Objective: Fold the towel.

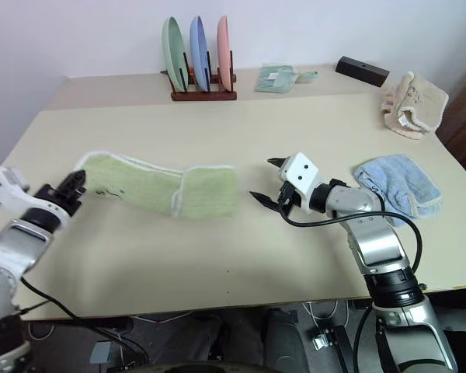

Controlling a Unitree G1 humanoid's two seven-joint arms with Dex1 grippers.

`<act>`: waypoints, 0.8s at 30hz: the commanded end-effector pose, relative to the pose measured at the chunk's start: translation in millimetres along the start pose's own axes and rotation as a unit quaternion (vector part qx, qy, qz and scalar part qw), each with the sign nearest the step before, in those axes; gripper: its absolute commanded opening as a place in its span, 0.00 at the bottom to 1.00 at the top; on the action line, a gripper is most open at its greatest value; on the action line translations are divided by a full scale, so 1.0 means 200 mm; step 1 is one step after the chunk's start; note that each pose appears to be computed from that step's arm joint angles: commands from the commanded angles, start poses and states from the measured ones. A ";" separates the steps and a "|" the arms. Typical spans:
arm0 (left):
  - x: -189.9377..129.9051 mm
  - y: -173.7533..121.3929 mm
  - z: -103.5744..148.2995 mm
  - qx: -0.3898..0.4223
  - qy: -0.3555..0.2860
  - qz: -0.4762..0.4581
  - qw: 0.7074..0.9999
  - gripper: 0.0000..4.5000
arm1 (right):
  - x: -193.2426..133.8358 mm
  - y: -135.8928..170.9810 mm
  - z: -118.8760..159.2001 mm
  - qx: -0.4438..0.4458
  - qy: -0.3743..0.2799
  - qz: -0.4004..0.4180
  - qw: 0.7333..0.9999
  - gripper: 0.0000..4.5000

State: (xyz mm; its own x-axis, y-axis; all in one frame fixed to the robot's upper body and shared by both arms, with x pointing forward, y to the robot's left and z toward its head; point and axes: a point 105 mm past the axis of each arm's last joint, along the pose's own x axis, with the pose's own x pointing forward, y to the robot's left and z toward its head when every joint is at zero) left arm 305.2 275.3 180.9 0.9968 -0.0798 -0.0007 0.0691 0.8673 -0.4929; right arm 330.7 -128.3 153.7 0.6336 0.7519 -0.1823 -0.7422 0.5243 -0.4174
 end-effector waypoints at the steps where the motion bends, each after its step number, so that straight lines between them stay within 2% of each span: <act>1: 0.05 -0.29 -0.05 0.112 0.042 -0.129 0.984 0.01 | 0.00 0.00 0.04 -0.011 -0.019 0.001 1.000 1.00; 4: 0.07 -0.52 -0.21 0.194 0.101 -0.234 0.947 0.01 | 0.01 0.01 0.03 -0.010 -0.018 0.004 1.000 1.00; 6: 0.07 -0.69 -0.42 0.257 0.158 -0.316 0.899 0.01 | 0.02 0.01 0.02 -0.010 -0.017 0.004 1.000 1.00; 8: 0.08 -0.75 -0.56 0.297 0.191 -0.350 0.868 0.01 | 0.01 0.01 0.01 -0.010 -0.016 0.003 1.000 1.00; 12: 0.10 -0.75 -0.71 0.329 0.225 -0.352 0.847 0.01 | 0.01 0.02 0.02 -0.010 -0.016 0.001 1.000 1.00; 17: 0.15 -0.74 -0.78 0.313 0.243 -0.324 0.859 0.01 | 0.01 0.03 0.02 -0.009 -0.016 -0.004 1.000 1.00; 20: 0.13 -0.78 -0.76 0.276 0.231 -0.344 0.867 0.22 | 0.02 0.04 0.02 -0.008 -0.016 -0.006 1.000 1.00; 24: 0.09 -0.81 -0.69 0.233 0.209 -0.363 0.878 0.67 | 0.02 0.05 0.02 -0.008 -0.016 -0.007 1.000 1.00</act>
State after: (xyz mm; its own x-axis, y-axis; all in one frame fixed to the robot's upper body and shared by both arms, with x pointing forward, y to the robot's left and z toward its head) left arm 311.4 64.5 120.1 0.5923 -0.7572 -0.2755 0.7683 0.6337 -0.0899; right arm 329.1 -124.9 140.9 0.6426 0.7428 -0.1879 -0.7406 0.5392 -0.4009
